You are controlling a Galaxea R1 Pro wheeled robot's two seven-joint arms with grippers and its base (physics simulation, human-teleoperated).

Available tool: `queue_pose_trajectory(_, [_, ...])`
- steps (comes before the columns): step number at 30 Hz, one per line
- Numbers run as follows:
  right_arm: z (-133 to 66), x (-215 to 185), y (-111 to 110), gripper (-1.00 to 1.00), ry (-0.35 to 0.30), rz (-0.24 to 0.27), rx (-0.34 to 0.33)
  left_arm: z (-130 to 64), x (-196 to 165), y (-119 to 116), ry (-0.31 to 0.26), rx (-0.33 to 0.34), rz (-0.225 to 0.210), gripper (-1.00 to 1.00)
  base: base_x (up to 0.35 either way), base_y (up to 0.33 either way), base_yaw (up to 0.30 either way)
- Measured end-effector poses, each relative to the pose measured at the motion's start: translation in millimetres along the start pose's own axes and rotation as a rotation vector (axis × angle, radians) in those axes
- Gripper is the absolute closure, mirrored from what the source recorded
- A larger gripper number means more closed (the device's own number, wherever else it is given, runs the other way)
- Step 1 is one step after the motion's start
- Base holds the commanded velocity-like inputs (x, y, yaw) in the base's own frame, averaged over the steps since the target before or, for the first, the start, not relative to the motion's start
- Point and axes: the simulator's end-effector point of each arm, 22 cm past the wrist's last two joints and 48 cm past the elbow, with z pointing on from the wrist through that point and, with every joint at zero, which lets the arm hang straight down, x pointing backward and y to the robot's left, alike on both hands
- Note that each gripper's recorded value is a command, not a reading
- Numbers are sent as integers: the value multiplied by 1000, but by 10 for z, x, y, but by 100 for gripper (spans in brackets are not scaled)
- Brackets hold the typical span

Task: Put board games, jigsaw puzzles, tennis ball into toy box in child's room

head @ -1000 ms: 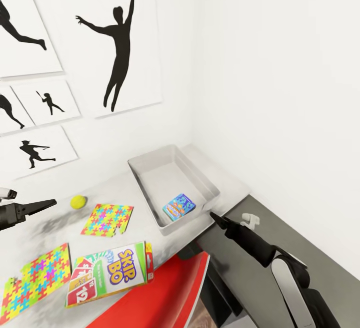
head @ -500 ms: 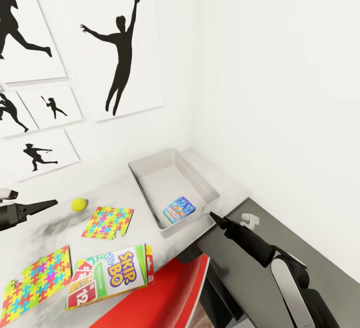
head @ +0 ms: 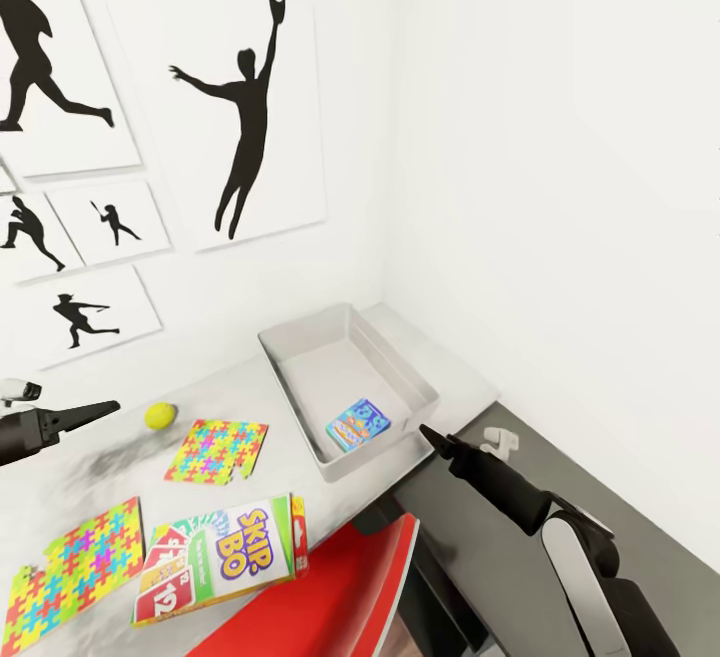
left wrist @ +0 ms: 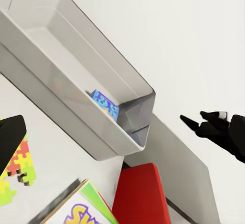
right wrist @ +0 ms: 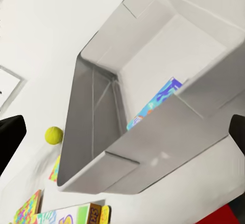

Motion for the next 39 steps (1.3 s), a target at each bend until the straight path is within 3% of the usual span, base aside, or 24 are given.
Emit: queue_pose_trajectory(39, [-75,-233,278,-100,-57,-39,-38,-84,-144,-280,-39,32,44,-100,0,0,0])
